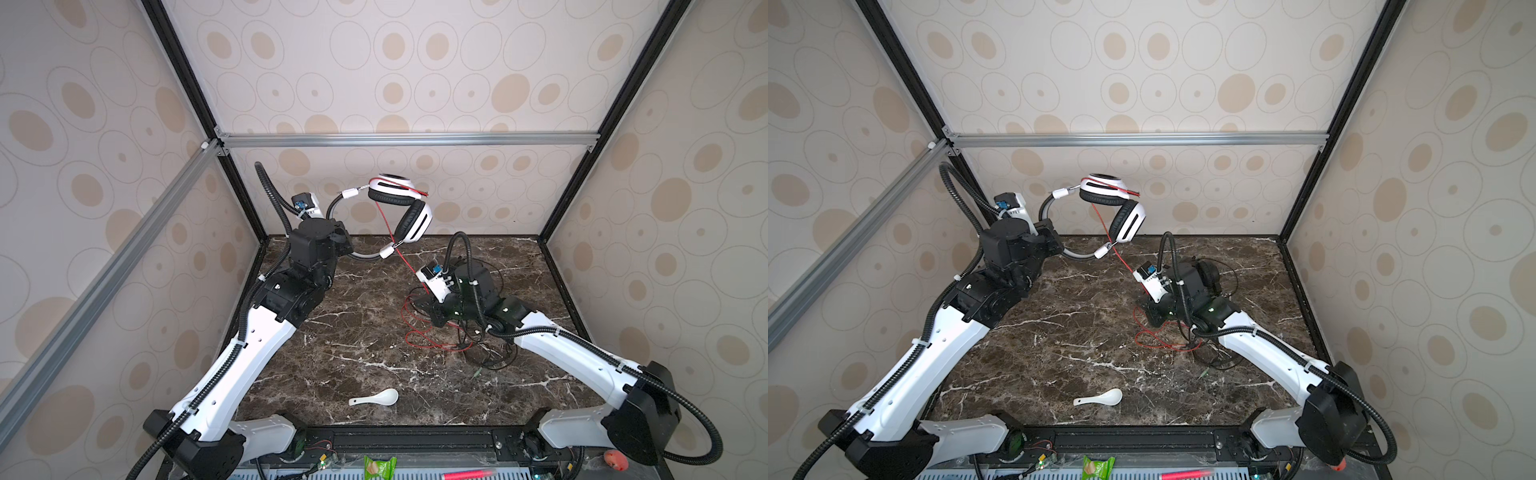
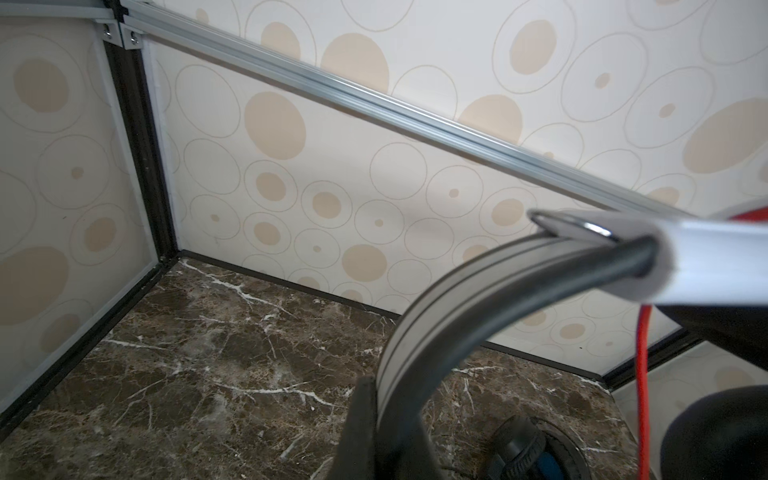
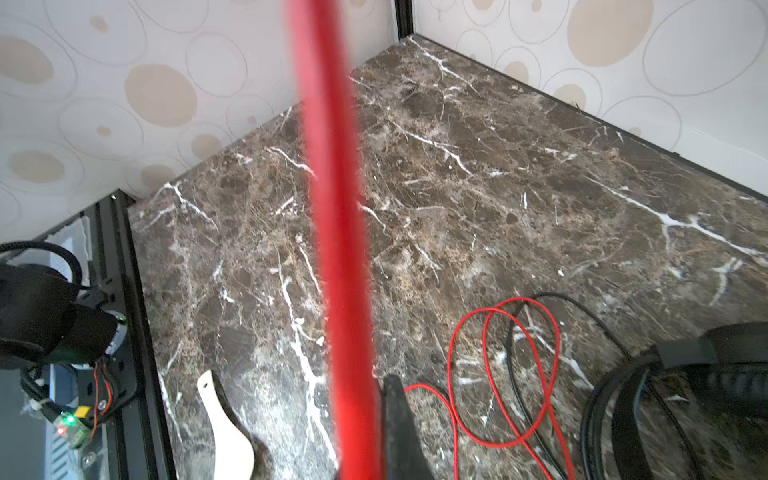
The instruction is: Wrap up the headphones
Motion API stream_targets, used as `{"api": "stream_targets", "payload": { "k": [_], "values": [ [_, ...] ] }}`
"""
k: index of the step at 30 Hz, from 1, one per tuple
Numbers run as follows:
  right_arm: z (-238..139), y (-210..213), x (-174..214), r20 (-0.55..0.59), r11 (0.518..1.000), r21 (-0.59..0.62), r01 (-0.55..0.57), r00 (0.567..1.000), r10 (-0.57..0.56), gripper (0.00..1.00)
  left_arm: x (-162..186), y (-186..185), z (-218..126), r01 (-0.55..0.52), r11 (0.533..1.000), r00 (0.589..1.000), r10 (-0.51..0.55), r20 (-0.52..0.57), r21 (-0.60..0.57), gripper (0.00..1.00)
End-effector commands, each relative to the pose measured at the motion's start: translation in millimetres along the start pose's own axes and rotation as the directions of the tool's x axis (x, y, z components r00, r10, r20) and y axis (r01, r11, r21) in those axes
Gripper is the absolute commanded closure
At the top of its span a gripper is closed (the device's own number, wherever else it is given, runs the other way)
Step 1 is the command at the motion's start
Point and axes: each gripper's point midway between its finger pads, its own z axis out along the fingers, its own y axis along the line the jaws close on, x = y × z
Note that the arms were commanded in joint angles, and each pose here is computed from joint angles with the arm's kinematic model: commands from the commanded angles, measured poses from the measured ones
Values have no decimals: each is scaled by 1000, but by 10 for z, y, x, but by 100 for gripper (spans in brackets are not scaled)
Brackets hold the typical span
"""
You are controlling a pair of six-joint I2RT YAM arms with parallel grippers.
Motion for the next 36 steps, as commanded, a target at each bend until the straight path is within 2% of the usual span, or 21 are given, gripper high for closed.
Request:
{"api": "stream_targets", "payload": {
  "k": [1, 7, 15, 21, 23, 25, 29, 36],
  "values": [
    [-187, -39, 0, -65, 991, 88, 97, 994, -91, 100, -305, 69, -20, 45, 998, 992, -39, 119, -49, 100],
    [-370, 78, -174, -108, 968, 113, 225, 971, -213, 100, -190, 181, 82, -55, 989, 992, 70, 107, -140, 100],
    [-459, 170, -459, -211, 899, 132, 418, 898, -386, 100, 82, 305, 181, -241, 946, 968, 251, 22, -215, 100],
    [-469, 254, -773, -220, 850, 126, 512, 850, -479, 100, 352, 224, 198, -464, 869, 886, 456, -83, -169, 100],
    [-423, 292, -818, -244, 822, 110, 558, 817, -522, 100, 439, 188, 171, -522, 841, 853, 511, -107, -142, 100],
    [-374, 297, -839, -273, 793, 105, 601, 784, -558, 100, 519, 158, 153, -565, 818, 824, 552, -126, -112, 100],
    [-370, 313, -984, -256, 750, 125, 650, 751, -608, 99, 623, 127, 121, -608, 792, 791, 596, -142, -60, 100],
    [-461, 215, -1283, -228, 715, 239, 657, 754, -616, 96, 718, 162, 73, -663, 748, 741, 651, -165, -23, 100]
  ]
}}
